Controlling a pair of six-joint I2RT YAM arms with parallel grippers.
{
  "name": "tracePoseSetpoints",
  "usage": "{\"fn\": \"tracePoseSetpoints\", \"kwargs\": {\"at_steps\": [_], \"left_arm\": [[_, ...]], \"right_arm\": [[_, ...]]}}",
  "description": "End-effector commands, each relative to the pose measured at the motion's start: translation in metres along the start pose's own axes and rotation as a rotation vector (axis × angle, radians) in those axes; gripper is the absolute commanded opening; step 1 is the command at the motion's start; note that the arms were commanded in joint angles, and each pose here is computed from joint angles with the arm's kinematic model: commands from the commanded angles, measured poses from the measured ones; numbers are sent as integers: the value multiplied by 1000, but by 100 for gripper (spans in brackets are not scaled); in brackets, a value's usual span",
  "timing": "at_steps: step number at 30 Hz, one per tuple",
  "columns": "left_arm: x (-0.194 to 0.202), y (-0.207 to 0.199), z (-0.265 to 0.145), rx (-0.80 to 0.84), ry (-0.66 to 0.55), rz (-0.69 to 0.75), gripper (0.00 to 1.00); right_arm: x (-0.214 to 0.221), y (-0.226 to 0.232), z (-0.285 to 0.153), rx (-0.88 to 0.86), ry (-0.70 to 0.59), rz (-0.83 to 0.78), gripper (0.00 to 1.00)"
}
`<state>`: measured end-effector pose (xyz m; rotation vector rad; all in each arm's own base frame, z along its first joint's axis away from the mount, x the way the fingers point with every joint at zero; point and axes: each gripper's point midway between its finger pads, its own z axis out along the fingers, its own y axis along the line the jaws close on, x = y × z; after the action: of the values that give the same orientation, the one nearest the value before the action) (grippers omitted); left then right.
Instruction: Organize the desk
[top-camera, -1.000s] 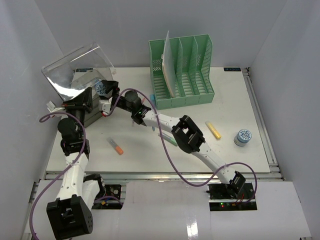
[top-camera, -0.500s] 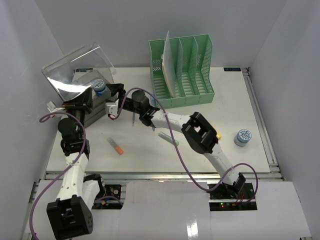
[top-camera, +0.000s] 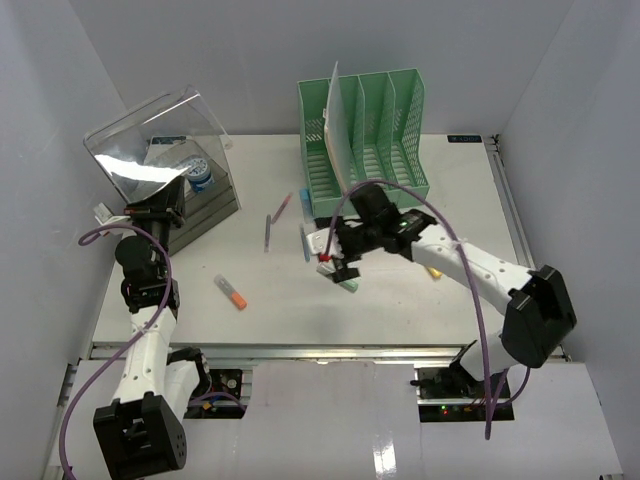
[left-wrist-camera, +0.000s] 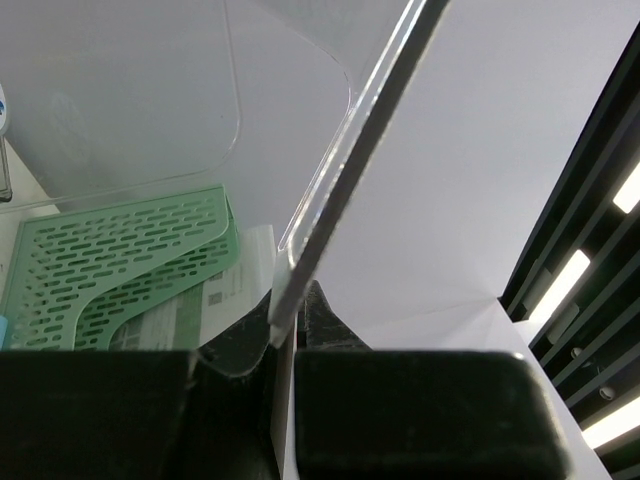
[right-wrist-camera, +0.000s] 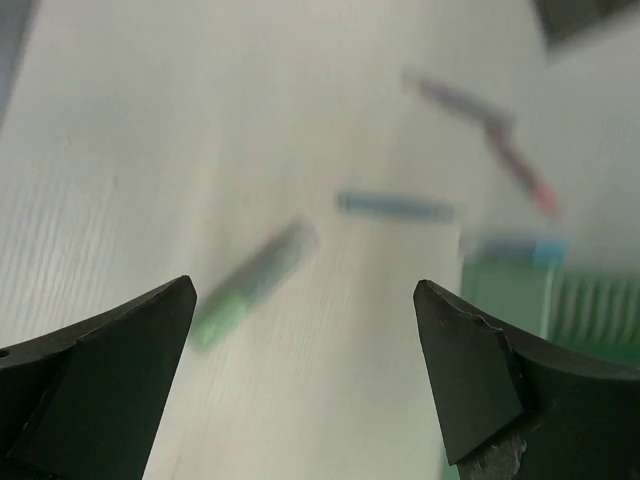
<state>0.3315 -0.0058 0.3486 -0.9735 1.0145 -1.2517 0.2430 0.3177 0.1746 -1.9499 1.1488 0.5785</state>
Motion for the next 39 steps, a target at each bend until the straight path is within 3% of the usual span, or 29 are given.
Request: {"fn": "tracePoseSetpoints", "kwargs": {"at_steps": [1,5,9,12,16,21,27,39], "left_arm": [[1,-42,0,98,4,26,0],[1,-42,0,95,3,31,0],[0,-40,-1,87,1,27,0],[1,-37,-2,81,2,22,0],[0,-34,-1,74,-1,20,0],[1,-35,3,74,5,20,0],[1,-34,4,72,9,21,0],[1,-29,3,62,10,21,0]], "right_arm": [[92,1,-89,205,268,516,98],[159,-2,-162,516,547,797,97],[217,30,-228,767,904,971,90],[247,59,-260,816,967,1102,90],[273,88,-291,837,980,1280,90],[280,113,-291,797,954,1352,90],[276,111,-275,728,719,1462,90],[275,122,-248,619,501,1603,90]]}}
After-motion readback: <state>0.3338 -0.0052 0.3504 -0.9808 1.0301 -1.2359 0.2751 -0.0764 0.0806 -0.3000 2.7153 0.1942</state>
